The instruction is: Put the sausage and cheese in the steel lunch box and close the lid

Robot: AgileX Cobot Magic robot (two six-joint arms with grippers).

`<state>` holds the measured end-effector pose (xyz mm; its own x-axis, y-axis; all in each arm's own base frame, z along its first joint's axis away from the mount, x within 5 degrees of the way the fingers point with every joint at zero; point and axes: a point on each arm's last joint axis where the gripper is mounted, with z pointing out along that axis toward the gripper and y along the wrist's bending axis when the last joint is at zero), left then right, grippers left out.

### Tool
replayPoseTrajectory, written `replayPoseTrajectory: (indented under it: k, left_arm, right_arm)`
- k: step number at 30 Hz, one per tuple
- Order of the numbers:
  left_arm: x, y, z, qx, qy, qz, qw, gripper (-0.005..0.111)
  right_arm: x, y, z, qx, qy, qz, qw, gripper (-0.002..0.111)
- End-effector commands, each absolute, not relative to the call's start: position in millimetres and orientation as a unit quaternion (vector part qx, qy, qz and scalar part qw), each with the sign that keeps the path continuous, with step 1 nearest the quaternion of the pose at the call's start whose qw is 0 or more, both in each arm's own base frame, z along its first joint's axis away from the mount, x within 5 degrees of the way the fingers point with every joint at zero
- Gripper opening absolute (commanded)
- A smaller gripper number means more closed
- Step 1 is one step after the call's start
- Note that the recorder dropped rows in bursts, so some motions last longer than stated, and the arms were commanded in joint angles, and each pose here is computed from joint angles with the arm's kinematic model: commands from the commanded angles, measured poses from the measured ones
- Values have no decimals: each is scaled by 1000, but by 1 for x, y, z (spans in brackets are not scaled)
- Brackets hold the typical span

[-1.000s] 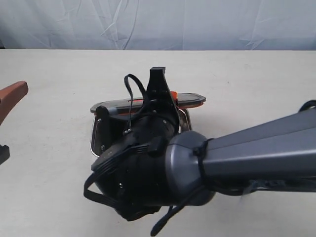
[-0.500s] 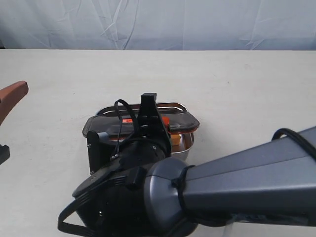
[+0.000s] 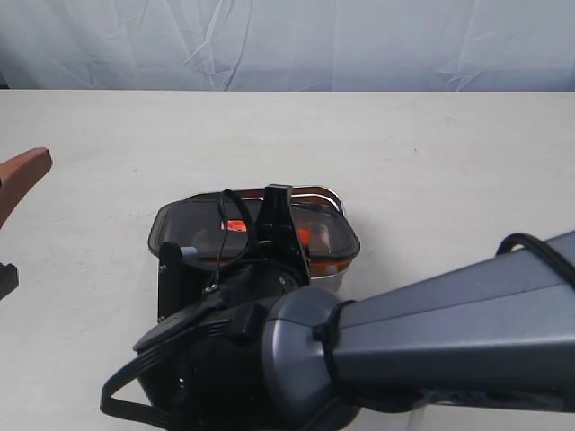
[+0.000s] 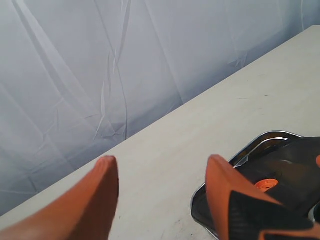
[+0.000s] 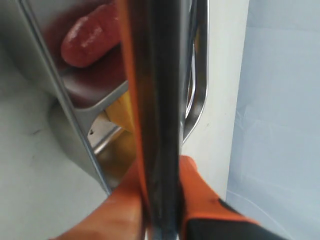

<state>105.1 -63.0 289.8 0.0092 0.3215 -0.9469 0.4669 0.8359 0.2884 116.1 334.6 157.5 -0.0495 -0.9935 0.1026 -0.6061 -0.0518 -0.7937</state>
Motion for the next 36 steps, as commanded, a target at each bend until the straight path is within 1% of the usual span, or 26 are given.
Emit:
replayPoseTrajectory:
  k: [1,23,25,30,32,36]
  left_arm:
    - [103,-63,289,280,700,-64,653,51]
    - [103,-63,289,280,700,-64,653,51]
    - [103,-63,289,280,700,-64,653,51]
    - [103,-63,289,280,700,-64,653,51]
    - [103,-63,289,280,700,-64,653,51]
    - [103,-63,289,280,700,-64,653,51]
  right_arm:
    - [112,337,153,-640,647,-322,263,-1]
    - [111,334,152,-633,658,-323,251,0]
    - [111,334,152,-632,659,-323,250,9]
    - [111,332,153,-624,660,-338,245,52]
    - [112,329,155,-615,662,-353,244,59]
    - [113,326,156,-606,664,-367,239,59]
